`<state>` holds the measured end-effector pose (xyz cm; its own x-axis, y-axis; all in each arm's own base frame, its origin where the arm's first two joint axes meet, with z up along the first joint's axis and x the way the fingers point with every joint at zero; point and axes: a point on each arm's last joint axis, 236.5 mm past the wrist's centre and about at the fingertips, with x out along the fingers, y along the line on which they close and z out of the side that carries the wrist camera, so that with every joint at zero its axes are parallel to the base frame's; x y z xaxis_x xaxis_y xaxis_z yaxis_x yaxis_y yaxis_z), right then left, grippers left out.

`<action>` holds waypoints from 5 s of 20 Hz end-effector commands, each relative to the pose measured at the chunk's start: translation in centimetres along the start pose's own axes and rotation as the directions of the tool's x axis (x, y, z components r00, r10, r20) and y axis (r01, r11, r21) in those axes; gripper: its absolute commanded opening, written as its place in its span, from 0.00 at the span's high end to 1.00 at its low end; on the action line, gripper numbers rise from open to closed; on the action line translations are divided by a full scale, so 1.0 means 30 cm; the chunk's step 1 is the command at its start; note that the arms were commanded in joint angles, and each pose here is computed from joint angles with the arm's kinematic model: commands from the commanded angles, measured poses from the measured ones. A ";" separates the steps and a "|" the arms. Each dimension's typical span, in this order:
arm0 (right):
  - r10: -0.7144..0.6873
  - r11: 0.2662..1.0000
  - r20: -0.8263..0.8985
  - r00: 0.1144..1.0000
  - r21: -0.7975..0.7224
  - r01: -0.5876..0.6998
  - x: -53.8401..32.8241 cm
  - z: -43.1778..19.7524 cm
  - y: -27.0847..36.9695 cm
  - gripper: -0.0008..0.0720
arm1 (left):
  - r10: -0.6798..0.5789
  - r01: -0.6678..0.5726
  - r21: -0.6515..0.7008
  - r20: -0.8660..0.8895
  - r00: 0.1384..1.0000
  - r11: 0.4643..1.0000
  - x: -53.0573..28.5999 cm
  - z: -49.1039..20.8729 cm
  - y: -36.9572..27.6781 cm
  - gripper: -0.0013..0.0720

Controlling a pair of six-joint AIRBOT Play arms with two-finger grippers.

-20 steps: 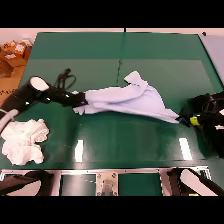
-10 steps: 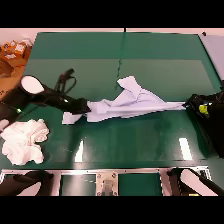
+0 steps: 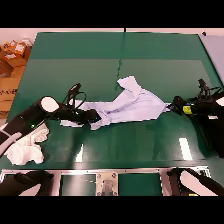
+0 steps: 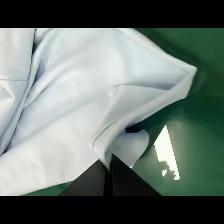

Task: Fold the shirts.

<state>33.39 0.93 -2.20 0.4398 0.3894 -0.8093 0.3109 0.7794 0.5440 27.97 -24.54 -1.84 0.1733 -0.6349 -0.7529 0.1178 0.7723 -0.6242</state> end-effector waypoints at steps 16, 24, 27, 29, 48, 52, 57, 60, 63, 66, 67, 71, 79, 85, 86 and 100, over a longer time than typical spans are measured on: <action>-0.151 0.988 0.060 0.987 0.012 0.151 -0.074 0.079 -0.166 0.97 | 0.154 -0.153 0.009 -0.038 0.987 0.988 -0.196 0.080 0.218 0.95; -0.094 0.993 0.150 0.984 0.083 0.083 -0.133 0.218 -0.180 0.97 | 0.074 -0.074 -0.008 0.004 0.997 0.997 -0.252 0.145 0.157 0.95; -0.074 0.997 0.094 0.993 0.007 0.073 -0.029 0.187 -0.101 0.97 | 0.065 -0.065 0.001 -0.028 0.997 0.998 -0.182 0.087 0.144 0.95; -0.067 0.998 0.054 0.996 -0.018 0.068 0.031 0.161 -0.071 0.97 | 0.075 -0.075 0.003 -0.014 0.997 0.997 -0.181 0.097 0.153 0.92; -0.080 0.997 0.030 0.996 0.020 0.079 0.040 0.159 -0.130 0.97 | 0.066 -0.068 -0.056 -0.034 0.997 0.996 -0.057 -0.076 0.352 0.42; -0.080 0.997 0.029 0.996 0.020 0.080 0.040 0.158 -0.132 0.97 | 0.067 -0.068 -0.046 -0.022 0.998 0.997 -0.077 -0.046 0.338 0.95; -0.137 0.988 0.174 0.975 0.099 0.121 -0.141 0.343 -0.237 0.97 | 0.069 -0.079 0.095 0.104 0.992 0.992 -0.491 0.197 0.116 0.95; -0.094 0.992 0.302 0.949 0.112 0.062 -0.347 0.503 -0.196 0.98 | 0.037 -0.140 0.259 0.367 0.929 0.956 -0.841 0.363 -0.125 0.95; 0.000 1.000 0.423 0.906 0.012 -0.006 -0.561 0.629 -0.023 0.97 | -0.077 -0.163 0.377 0.545 0.835 0.912 -1.114 0.415 -0.393 0.95; 0.122 0.988 0.566 0.816 -0.148 -0.045 -0.833 0.714 0.222 0.97 | -0.166 -0.205 0.459 0.646 0.745 0.864 -1.313 0.385 -0.582 0.95; 0.154 0.981 0.613 0.775 -0.191 -0.045 -0.931 0.726 0.299 0.97 | -0.184 -0.216 0.474 0.662 0.727 0.853 -1.358 0.362 -0.625 0.95; 0.250 0.937 0.765 0.594 -0.345 0.050 -1.312 0.697 0.562 0.97 | -0.237 -0.264 0.531 0.697 0.677 0.806 -1.469 0.288 -0.737 0.95; 0.242 0.946 0.697 0.675 -0.325 -0.003 -1.145 0.737 0.510 0.97 | 0.011 -0.179 0.285 0.505 0.863 0.942 -1.130 0.362 -0.357 0.95; 0.212 0.968 0.349 0.913 -0.206 -0.146 -0.383 0.792 0.366 0.97 | 0.119 -0.125 0.012 0.227 0.966 0.992 -0.543 0.354 0.178 0.95; 0.204 0.970 0.271 0.941 -0.184 -0.157 -0.237 0.775 0.346 0.97 | 0.130 -0.128 -0.027 0.189 0.973 0.991 -0.452 0.342 0.260 0.95; 0.087 0.985 -0.022 0.996 0.153 -0.083 -0.088 0.544 -0.090 0.53 | 0.101 -0.075 -0.182 0.136 0.986 0.980 -0.129 0.389 0.513 0.95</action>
<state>49.62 -8.31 2.18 0.4847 0.4843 -0.7284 0.3352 0.6663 0.6661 40.11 -10.10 -5.72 0.3025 -0.5495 -0.7788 -0.0669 0.8028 -0.5924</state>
